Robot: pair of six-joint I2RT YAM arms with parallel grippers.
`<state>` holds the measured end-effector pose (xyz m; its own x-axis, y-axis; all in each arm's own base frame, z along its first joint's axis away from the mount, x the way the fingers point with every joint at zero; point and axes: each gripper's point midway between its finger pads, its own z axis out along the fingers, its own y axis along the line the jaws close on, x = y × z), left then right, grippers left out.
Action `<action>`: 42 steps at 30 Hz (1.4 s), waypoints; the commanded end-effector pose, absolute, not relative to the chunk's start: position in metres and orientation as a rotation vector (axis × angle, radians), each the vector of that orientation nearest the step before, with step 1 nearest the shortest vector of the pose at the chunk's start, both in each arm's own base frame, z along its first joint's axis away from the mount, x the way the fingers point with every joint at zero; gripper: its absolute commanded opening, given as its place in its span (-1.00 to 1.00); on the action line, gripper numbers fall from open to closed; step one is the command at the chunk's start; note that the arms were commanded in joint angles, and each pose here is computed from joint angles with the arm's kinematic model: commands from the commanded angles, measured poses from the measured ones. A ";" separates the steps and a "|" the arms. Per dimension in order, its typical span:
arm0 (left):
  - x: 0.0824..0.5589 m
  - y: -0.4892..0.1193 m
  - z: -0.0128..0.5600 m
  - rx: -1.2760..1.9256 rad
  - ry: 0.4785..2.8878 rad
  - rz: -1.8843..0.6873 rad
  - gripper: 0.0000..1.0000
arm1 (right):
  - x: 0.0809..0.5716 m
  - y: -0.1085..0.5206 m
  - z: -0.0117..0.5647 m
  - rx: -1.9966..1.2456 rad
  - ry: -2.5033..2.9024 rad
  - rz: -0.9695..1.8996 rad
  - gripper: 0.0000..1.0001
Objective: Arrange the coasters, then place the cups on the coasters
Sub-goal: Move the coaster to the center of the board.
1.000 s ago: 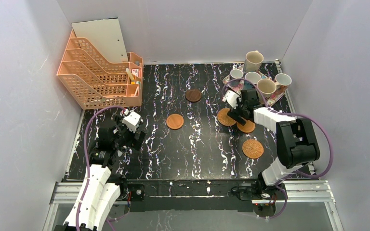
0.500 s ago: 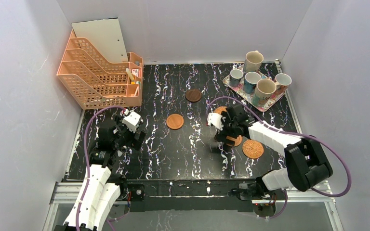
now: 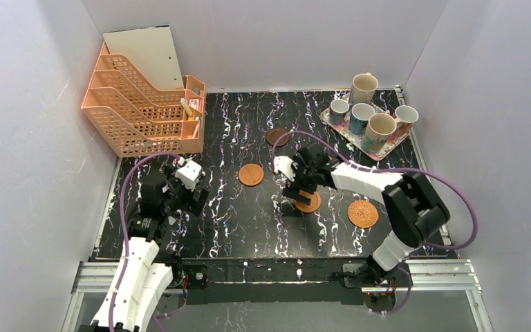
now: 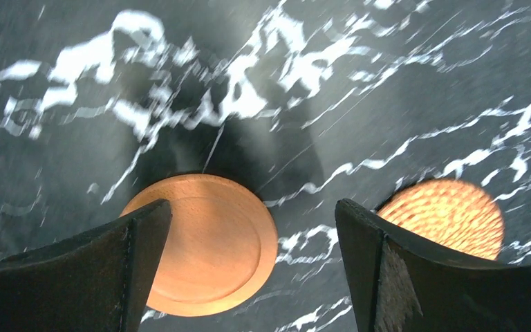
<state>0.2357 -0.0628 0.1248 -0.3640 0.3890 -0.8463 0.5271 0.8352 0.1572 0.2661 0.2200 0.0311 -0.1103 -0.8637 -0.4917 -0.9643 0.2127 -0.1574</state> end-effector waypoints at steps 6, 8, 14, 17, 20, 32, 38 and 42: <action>0.234 -0.061 0.122 0.674 2.009 -0.166 0.95 | 0.329 0.192 -0.010 -1.377 2.264 0.102 0.97; 0.234 -0.061 0.122 0.675 2.010 -0.169 0.95 | 0.341 0.176 -0.011 -1.295 2.299 0.090 0.97; 0.234 -0.061 0.121 0.677 2.015 -0.173 0.95 | 0.358 0.150 -0.016 -1.143 2.346 0.130 0.97; 0.234 -0.061 0.120 0.678 2.017 -0.173 0.95 | 0.362 0.153 -0.020 -1.112 2.337 0.141 0.97; 0.234 -0.061 0.120 0.677 2.017 -0.170 0.95 | 0.375 0.152 -0.023 -1.042 2.343 0.102 0.97; 0.234 -0.061 0.119 0.679 2.018 -0.172 0.95 | 0.388 0.139 -0.007 -1.030 2.290 -0.004 0.97; 0.234 -0.062 0.120 0.681 2.012 -0.173 0.95 | 0.365 0.124 -0.011 -1.132 2.316 -0.041 0.97; 0.234 -0.061 0.121 0.681 2.010 -0.170 0.95 | 0.352 0.115 -0.019 -1.178 2.336 -0.070 0.97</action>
